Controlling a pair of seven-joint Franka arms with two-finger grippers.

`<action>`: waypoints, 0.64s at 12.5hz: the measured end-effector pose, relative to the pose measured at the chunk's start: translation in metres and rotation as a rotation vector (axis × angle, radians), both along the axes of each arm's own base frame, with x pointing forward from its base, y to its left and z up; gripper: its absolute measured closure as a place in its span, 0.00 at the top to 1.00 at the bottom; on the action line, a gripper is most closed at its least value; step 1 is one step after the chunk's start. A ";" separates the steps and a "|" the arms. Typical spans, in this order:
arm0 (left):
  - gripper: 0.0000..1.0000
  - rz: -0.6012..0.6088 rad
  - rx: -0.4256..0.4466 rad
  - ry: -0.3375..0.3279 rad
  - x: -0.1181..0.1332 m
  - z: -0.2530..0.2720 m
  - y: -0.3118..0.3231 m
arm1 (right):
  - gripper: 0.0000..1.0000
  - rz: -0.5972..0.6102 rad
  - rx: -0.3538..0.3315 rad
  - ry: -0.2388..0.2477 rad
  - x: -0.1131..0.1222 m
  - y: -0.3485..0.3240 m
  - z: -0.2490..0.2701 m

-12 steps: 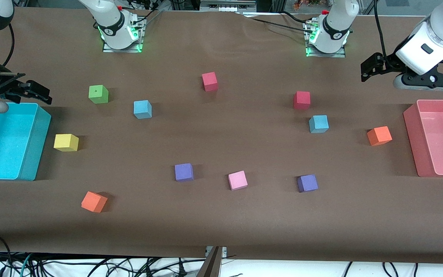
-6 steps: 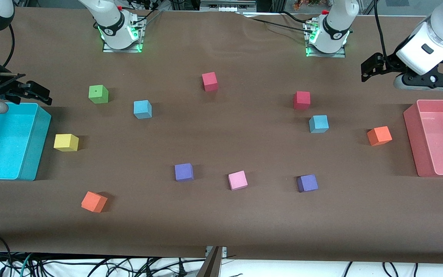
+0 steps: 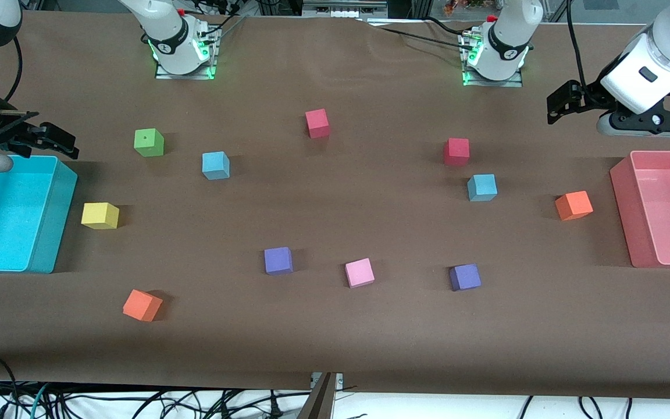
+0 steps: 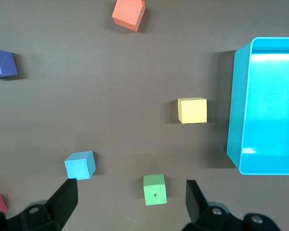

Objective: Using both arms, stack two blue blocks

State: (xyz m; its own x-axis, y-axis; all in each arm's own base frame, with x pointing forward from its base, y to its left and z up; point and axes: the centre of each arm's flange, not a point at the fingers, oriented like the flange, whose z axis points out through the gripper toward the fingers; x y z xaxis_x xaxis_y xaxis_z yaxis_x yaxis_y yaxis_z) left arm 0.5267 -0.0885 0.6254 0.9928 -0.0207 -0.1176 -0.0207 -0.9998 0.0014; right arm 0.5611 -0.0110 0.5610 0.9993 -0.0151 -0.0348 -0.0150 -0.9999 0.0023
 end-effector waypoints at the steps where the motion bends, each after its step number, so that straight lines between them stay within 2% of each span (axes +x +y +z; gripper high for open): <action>1: 1.00 0.000 0.000 0.000 0.000 0.000 0.000 | 1.00 0.000 0.000 0.000 0.000 0.000 0.000; 8: 1.00 0.000 0.000 0.000 0.000 0.000 0.000 | 1.00 0.003 0.000 0.001 0.000 0.002 0.000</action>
